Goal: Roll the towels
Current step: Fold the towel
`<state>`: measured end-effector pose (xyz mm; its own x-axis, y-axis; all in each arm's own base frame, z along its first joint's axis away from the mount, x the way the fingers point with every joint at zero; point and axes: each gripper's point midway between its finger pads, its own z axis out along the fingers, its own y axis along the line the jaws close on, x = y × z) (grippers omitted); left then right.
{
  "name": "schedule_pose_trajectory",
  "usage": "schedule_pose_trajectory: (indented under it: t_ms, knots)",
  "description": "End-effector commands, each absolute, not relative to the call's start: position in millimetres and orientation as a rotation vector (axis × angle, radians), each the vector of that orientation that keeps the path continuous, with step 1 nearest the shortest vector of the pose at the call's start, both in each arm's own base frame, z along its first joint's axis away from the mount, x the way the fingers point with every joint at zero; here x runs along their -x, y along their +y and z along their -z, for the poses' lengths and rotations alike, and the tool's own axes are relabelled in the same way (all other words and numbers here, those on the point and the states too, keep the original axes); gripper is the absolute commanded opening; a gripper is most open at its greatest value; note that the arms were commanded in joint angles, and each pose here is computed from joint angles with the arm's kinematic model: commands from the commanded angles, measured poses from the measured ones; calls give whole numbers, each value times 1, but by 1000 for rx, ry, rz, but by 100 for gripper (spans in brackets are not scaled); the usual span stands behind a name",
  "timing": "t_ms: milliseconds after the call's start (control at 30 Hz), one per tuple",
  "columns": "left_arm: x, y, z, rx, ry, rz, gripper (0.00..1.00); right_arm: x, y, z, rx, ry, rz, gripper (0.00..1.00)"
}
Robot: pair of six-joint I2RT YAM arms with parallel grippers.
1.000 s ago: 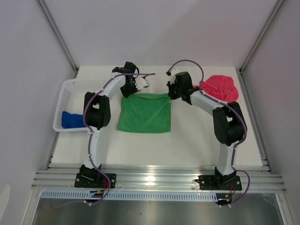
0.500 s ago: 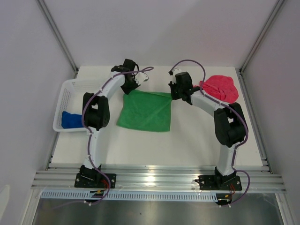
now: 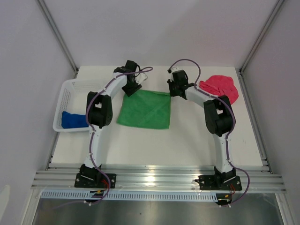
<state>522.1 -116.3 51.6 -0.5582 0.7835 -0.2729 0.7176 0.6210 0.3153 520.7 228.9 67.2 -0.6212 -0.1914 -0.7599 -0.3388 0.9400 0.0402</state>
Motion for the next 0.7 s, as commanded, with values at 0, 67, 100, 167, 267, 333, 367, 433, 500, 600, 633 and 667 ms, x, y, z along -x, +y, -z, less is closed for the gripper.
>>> schedule_pose_trajectory:
  t_ms: [0, 67, 100, 167, 267, 333, 367, 433, 500, 600, 633, 667]
  knots:
    - [-549, -112, -76, -1041, 2403, -318, 62, -551, 216, -67, 274, 2245, -212, 22]
    - [-555, -109, -87, -968, 2391, -342, 70, -560, 207, -68, 206, 2247, -190, 28]
    - [-558, -107, -95, -939, 2383, -353, 72, -564, 202, -72, 184, 2242, -181, 32]
    - [-559, -104, -118, -864, 2367, -337, 81, -569, 200, -90, 162, 2204, -166, 38]
    - [-549, -101, -137, -823, 2377, -286, 83, -574, 191, -118, 133, 2156, -157, 51]
    - [-529, -99, -149, -832, 2408, -223, 79, -572, 185, -138, 113, 2146, -177, 51]
    - [-514, -96, -158, -842, 2417, -192, 74, -565, 184, -137, 109, 2176, -192, 51]
    - [-483, -99, -144, -934, 2458, -108, 70, -550, 188, -149, 116, 2201, -238, 50]
    - [-437, -96, -125, -1021, 2520, -38, 68, -510, 200, -121, 124, 2338, -366, 48]
    - [-387, -88, -91, -1143, 2591, 14, 70, -446, 214, -87, 140, 2471, -493, 47]
    - [-380, -85, -90, -1137, 2602, 6, 70, -428, 225, -80, 180, 2491, -516, 47]
    - [-370, -80, -80, -1132, 2646, -7, 70, -417, 231, -84, 203, 2476, -533, 47]
